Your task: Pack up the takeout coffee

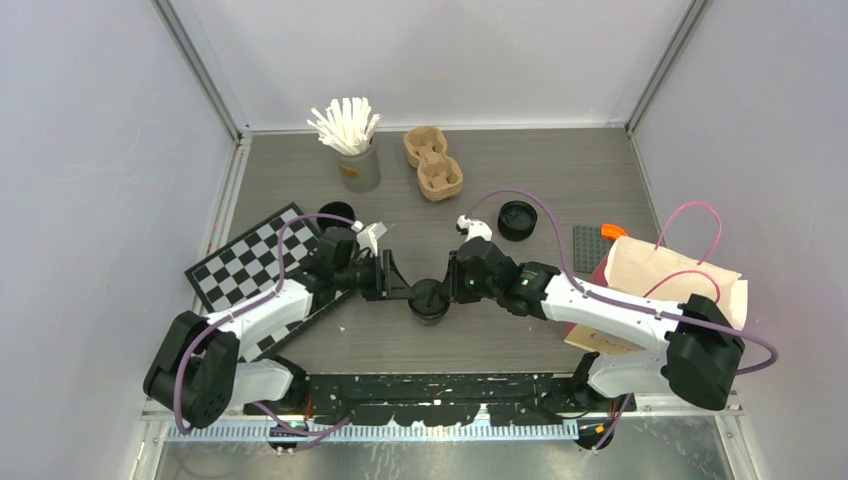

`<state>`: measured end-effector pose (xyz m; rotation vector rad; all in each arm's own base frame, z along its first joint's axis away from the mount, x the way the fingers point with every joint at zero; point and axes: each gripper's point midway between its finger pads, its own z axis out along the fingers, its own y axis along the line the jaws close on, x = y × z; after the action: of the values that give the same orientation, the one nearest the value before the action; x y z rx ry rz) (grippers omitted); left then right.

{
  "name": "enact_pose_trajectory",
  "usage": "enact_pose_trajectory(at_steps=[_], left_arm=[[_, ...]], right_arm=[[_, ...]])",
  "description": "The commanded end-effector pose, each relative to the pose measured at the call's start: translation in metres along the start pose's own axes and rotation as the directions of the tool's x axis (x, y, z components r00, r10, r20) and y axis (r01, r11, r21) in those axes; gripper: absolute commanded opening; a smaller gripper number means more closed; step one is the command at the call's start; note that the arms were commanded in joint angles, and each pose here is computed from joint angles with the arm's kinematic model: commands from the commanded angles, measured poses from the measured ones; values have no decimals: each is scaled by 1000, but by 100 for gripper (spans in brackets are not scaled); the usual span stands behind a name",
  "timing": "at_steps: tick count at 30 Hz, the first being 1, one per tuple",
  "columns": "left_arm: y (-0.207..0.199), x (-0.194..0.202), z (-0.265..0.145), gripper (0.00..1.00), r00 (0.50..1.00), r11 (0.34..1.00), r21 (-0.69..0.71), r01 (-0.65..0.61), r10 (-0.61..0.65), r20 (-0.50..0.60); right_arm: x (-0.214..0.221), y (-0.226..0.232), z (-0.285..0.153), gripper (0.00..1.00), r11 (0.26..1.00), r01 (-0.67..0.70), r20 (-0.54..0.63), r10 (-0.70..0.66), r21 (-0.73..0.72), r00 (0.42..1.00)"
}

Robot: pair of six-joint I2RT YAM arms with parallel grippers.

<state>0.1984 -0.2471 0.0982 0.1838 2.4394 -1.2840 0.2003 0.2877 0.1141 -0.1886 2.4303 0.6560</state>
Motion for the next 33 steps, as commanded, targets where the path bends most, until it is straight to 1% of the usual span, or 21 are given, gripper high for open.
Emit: enact_pose_trajectory(at_steps=[1, 7, 10, 14, 17, 19, 23, 25, 26, 29, 30, 33], left_arm=[[39, 25, 6, 40, 997, 990, -135, 42, -51, -65], [58, 38, 5, 37, 995, 978, -199, 59, -74, -68], [56, 38, 4, 36, 995, 980, -192, 59, -72, -64], [40, 27, 1, 37, 998, 987, -152, 44, -51, -43], [15, 8, -4, 43, 1000, 996, -88, 20, -21, -4], [-5, -9, -8, 47, 1000, 999, -50, -8, 9, 30], [-36, -42, -18, 52, 996, 997, -34, -62, 65, 68], [-53, -60, -24, 54, 992, 995, -28, -92, 94, 87], [-57, -65, -26, 55, 991, 995, -33, -97, 100, 90], [-69, -78, -36, 58, 984, 990, -49, -129, 134, 115], [-72, -81, -40, 60, 981, 988, -61, -140, 147, 125], [-76, -85, -62, 65, 967, 973, -132, -189, 207, 145]], right_arm=[[51, -44, 11, 23, 992, -1, -115, 15, 123, 993], [66, -60, 13, 22, 989, -29, -115, 46, 148, 992], [64, -61, 10, 21, 988, -31, -109, 48, 155, 993], [50, -46, 3, 23, 994, -34, -82, 43, 108, 996], [30, -32, -7, 28, 997, -6, -50, 10, 75, 999], [16, -22, -15, 33, 998, 31, -35, -29, 53, 999], [-9, -8, -31, 49, 994, 98, -4, -98, 39, 995], [-19, -3, -42, 60, 992, 122, 6, -122, 42, 993], [-24, 1, -47, 67, 990, 133, 16, -134, 36, 991], [-33, 13, -59, 83, 981, 193, 28, -192, -2, 981], [-34, 16, -61, 85, 976, 218, 25, -218, -7, 976], [-39, 26, -66, 87, 957, 289, 48, -288, -23, 956]])
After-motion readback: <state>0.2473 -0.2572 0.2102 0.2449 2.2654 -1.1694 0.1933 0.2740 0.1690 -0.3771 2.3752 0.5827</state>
